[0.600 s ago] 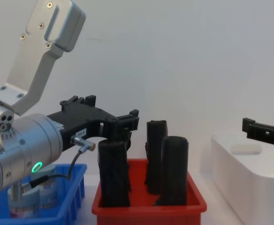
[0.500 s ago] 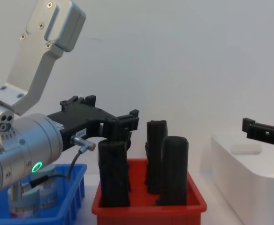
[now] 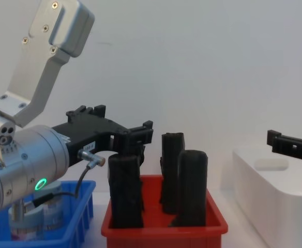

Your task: Pick the cotton swabs from the blue box and place them into the white box.

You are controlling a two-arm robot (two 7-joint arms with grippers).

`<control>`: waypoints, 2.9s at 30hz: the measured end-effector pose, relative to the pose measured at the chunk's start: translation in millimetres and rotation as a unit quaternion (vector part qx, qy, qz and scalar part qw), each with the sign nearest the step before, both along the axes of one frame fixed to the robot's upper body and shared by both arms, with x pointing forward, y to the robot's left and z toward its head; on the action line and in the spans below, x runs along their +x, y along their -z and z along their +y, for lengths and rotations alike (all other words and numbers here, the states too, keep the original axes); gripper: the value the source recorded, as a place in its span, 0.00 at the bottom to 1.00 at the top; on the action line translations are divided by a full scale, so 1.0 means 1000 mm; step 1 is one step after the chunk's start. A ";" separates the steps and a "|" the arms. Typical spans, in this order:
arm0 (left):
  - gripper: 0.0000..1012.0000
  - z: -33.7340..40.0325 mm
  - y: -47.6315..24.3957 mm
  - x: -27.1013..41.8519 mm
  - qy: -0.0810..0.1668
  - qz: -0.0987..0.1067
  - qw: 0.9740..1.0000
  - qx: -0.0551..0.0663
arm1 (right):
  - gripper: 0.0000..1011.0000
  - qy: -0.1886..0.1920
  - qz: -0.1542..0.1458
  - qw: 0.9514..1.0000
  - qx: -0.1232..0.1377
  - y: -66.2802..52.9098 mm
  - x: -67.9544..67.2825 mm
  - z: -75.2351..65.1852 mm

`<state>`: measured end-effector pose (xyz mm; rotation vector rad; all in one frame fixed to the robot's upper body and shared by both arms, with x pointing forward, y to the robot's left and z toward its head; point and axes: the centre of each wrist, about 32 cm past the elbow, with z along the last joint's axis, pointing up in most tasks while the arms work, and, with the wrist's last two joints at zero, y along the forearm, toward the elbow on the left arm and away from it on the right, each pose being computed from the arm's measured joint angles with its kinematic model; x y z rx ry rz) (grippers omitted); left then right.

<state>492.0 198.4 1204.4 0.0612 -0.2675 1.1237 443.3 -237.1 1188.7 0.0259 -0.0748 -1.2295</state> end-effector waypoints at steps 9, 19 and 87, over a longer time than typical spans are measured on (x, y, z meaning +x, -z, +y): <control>0.99 0.0000 0.0000 0.0000 0.000 0.000 1.000 0.000 | 0.99 0.000 0.000 1.000 0.000 0.000 0.000 0.000; 0.99 0.0000 0.0000 0.0000 0.000 0.000 1.000 0.000 | 0.99 0.000 0.000 1.000 0.000 0.000 0.000 0.000; 0.99 0.0000 0.0000 0.0000 0.000 0.000 1.000 0.000 | 0.99 0.000 0.000 1.000 0.000 0.000 0.000 0.000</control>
